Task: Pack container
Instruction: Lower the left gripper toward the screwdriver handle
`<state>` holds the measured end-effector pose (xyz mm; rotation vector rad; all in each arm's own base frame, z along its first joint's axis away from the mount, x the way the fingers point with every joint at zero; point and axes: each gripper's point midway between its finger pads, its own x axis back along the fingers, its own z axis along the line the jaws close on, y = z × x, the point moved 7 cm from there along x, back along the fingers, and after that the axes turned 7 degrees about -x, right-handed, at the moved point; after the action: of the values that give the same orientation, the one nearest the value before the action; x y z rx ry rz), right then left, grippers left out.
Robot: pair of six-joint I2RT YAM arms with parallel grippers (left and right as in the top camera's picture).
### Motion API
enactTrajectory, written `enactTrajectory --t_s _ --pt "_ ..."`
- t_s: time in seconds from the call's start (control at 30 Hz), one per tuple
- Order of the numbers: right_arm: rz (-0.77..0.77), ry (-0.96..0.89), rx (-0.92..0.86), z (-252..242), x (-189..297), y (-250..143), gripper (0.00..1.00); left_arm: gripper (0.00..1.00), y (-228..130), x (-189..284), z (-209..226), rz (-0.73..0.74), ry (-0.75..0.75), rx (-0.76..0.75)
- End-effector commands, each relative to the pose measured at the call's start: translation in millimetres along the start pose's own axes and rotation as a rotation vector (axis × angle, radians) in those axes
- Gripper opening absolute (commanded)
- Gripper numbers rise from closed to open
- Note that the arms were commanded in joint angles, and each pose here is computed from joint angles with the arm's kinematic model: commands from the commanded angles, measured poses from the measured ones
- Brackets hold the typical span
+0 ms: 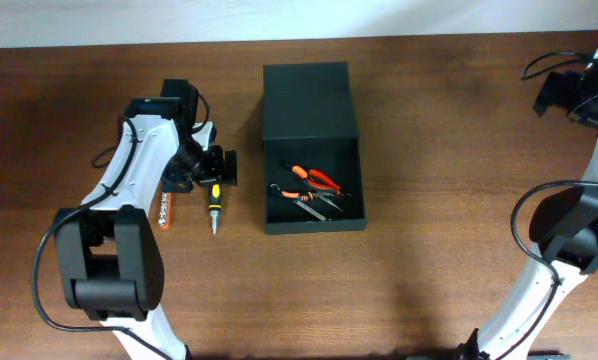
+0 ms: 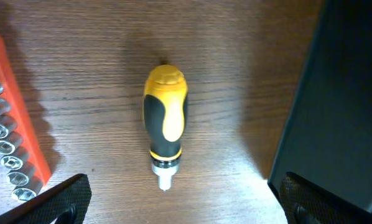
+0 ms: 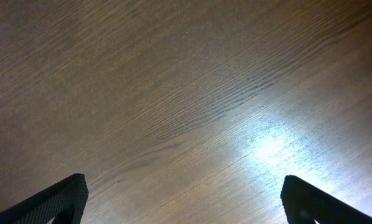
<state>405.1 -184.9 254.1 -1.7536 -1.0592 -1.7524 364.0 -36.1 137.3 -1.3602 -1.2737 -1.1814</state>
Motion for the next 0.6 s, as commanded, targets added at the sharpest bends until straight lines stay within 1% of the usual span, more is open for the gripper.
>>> enactTrajectory --t_s 0.0,0.2,0.33,0.57 --pt "-0.024 -0.011 -0.004 -6.7 9.4 -0.4 0.99 0.99 3.3 -4.5 2.2 0.001 0.029 0.029" --pt "-0.024 -0.011 -0.004 -6.7 9.4 -0.4 0.99 0.99 2.5 -4.7 2.3 0.006 0.030 0.029" --pt "-0.024 -0.011 -0.004 -6.7 9.4 -0.4 0.99 0.99 3.2 -4.6 6.8 0.002 0.074 0.029" --pt "-0.024 -0.011 -0.004 -6.7 9.4 -0.4 0.99 0.99 6.0 -6.1 -3.9 -0.014 0.075 -0.002"
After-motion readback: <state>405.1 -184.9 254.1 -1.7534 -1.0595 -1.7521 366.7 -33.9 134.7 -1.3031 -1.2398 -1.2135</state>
